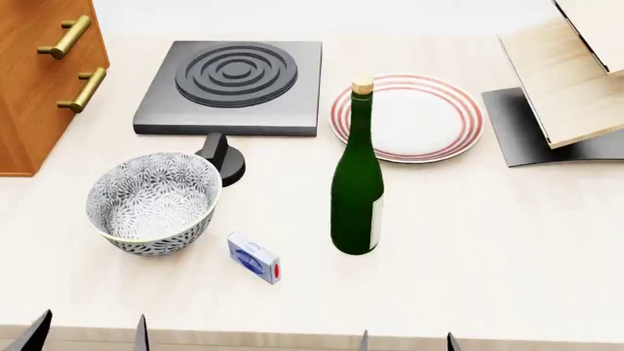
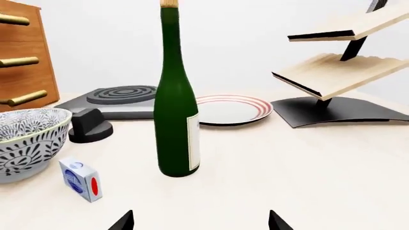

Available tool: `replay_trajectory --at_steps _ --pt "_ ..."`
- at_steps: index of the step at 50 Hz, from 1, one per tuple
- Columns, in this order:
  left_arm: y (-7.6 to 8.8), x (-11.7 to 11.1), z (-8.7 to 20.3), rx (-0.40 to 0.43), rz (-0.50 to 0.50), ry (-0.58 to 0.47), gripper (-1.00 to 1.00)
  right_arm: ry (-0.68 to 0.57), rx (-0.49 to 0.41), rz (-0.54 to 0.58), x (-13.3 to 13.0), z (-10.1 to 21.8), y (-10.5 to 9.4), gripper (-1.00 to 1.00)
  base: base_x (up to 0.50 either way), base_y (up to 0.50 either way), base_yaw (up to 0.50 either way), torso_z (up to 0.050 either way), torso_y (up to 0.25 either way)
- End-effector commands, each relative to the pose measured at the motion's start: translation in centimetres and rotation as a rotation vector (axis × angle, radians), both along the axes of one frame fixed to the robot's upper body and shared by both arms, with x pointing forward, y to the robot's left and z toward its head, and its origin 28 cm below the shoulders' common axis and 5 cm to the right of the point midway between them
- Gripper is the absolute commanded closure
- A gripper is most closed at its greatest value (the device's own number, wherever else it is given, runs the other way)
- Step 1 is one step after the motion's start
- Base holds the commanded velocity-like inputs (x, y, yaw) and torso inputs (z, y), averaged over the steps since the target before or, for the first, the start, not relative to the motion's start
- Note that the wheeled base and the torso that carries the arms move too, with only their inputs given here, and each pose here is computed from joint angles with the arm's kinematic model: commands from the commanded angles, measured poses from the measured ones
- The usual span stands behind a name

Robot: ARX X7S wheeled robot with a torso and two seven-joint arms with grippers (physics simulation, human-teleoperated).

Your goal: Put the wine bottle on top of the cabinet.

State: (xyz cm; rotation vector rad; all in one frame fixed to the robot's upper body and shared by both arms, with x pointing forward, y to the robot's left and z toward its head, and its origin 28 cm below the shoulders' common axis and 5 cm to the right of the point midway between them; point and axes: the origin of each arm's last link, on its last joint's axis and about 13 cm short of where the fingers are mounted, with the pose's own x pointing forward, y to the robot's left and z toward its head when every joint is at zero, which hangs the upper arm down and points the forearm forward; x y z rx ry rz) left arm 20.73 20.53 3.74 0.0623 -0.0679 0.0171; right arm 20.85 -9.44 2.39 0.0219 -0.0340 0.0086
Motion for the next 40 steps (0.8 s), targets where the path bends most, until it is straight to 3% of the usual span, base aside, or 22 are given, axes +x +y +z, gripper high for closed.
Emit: replay_trajectory --at_steps 1,10,28,40 --pt "-0.5 -1.0 3.7 0.076 -0.018 -0.108 -1.0 -0.052 0.028 0.006 -0.3 1.8 0.3 -1.0 0.0 0.0 0.0 0.0 0.0" --pt "-0.5 -1.5 5.9 0.076 -0.031 -0.165 -1.0 -0.132 0.012 0.014 -0.7 4.5 0.4 -1.0 0.0 0.0 0.0 0.0 0.0" --pt "-0.7 -3.1 10.5 0.135 -0.031 -0.286 -1.0 -0.33 0.081 0.067 -3.3 12.5 0.8 -1.0 0.0 0.0 0.0 0.0 0.0" --pt "-1.1 -4.6 13.5 0.164 -0.037 -0.371 -1.0 -0.417 0.112 0.051 -4.7 15.4 0.6 -1.0 0.0 0.0 0.0 0.0 0.0"
